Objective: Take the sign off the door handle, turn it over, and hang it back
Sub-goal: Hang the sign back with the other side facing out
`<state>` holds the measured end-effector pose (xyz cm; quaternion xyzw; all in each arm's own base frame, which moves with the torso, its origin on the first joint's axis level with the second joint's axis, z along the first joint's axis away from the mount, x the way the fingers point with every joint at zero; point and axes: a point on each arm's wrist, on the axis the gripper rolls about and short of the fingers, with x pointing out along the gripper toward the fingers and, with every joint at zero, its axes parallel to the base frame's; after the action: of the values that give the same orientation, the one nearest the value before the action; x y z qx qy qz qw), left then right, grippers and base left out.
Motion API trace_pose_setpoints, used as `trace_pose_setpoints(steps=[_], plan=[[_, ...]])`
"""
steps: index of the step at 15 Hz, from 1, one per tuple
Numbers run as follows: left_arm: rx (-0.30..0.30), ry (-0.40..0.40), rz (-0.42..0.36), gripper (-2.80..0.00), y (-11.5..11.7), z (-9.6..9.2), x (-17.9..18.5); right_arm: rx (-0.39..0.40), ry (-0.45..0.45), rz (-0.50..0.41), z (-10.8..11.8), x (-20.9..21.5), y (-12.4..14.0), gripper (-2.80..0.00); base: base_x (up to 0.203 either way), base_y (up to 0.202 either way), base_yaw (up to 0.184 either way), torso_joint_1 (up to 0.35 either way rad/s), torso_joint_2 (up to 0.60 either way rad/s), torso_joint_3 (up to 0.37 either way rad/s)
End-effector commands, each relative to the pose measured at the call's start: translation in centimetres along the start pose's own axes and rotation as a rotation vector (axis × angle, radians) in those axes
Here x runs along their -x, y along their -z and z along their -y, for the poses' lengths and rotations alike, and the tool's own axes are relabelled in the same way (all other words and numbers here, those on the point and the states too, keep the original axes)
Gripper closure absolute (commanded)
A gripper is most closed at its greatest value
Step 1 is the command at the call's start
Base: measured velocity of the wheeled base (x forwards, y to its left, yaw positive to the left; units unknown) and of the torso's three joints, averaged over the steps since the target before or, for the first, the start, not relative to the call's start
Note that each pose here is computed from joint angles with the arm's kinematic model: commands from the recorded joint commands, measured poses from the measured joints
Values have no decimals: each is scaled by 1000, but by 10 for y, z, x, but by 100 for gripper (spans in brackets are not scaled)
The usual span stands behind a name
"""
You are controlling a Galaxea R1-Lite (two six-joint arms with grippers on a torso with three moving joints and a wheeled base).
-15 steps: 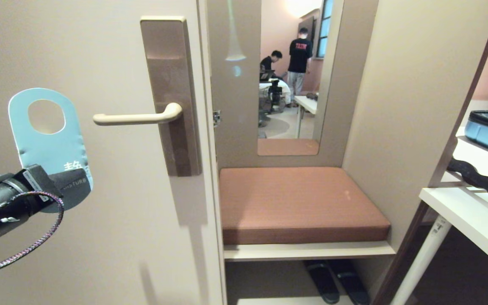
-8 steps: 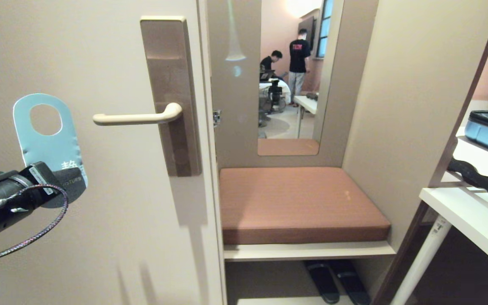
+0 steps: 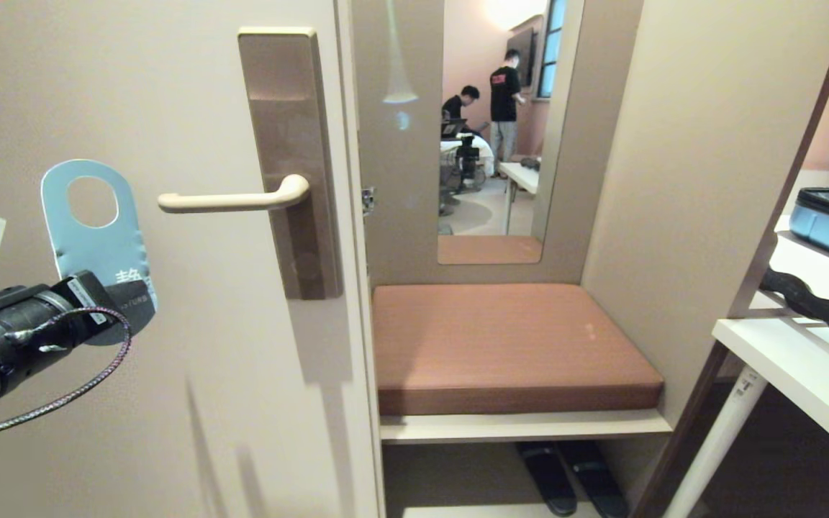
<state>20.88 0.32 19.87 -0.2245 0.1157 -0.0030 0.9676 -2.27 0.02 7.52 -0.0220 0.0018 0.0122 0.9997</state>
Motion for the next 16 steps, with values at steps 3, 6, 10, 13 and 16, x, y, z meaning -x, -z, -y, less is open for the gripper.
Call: trace_pose_setpoints(steps=[3,6,10,13,16], plan=[[-27,11,-15,0,5,1,-13,0,0,-1,0,0,0,0,0,0,0,0,0,0],[-38,24,-16,0,6,3,-20,0,-2,-1,0,0,0,0,0,0,0,0,0,0],[-39,32,3,0,-1,6,-30,0,0,-1,0,0,0,0,0,0,0,0,0,0],[-41,30,-5,0,1,5,-31,1,-1,0,0,0,0,0,0,0,0,0,0,0],[-39,18,-27,0,5,3,-37,2,0,-1,0,0,0,0,0,0,0,0,0,0]])
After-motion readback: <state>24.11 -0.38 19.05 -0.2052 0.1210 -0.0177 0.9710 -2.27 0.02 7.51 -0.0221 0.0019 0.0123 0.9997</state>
